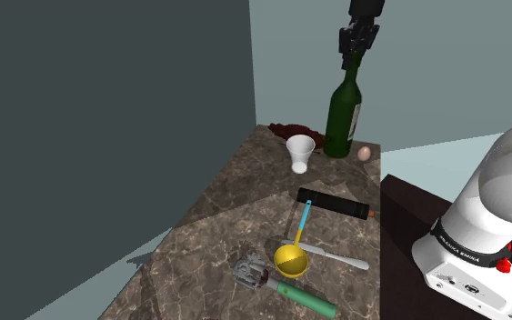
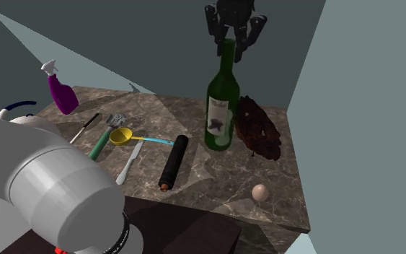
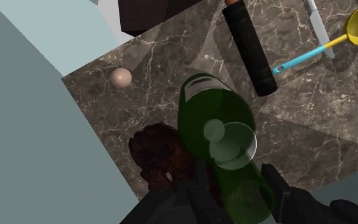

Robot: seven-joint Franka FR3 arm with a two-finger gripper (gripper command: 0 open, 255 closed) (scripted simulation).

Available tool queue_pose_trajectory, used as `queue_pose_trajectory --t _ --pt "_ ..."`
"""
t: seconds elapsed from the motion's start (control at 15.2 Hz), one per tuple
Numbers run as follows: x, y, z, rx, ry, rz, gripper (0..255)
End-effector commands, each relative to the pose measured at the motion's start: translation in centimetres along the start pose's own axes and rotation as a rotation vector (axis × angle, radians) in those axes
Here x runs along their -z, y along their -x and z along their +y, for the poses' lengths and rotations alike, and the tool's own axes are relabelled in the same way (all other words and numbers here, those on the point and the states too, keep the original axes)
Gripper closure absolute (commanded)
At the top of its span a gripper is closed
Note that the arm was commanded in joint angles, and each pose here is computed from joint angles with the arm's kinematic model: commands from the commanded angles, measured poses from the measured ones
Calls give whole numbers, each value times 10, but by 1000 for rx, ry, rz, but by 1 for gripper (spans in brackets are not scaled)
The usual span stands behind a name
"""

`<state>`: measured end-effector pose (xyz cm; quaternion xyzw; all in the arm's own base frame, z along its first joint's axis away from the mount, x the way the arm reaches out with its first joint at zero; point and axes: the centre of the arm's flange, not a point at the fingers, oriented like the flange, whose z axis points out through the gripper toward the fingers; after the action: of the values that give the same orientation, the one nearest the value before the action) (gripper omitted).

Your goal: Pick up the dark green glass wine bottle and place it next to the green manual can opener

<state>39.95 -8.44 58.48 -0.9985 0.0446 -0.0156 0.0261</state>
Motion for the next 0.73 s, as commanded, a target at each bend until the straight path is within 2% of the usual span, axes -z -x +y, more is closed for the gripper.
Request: queue_pose_trajectory --t 0.0,0.66 --pt "-1 11 -25 -2 1 0 255" --pt "-6 48 -151 -2 1 0 255"
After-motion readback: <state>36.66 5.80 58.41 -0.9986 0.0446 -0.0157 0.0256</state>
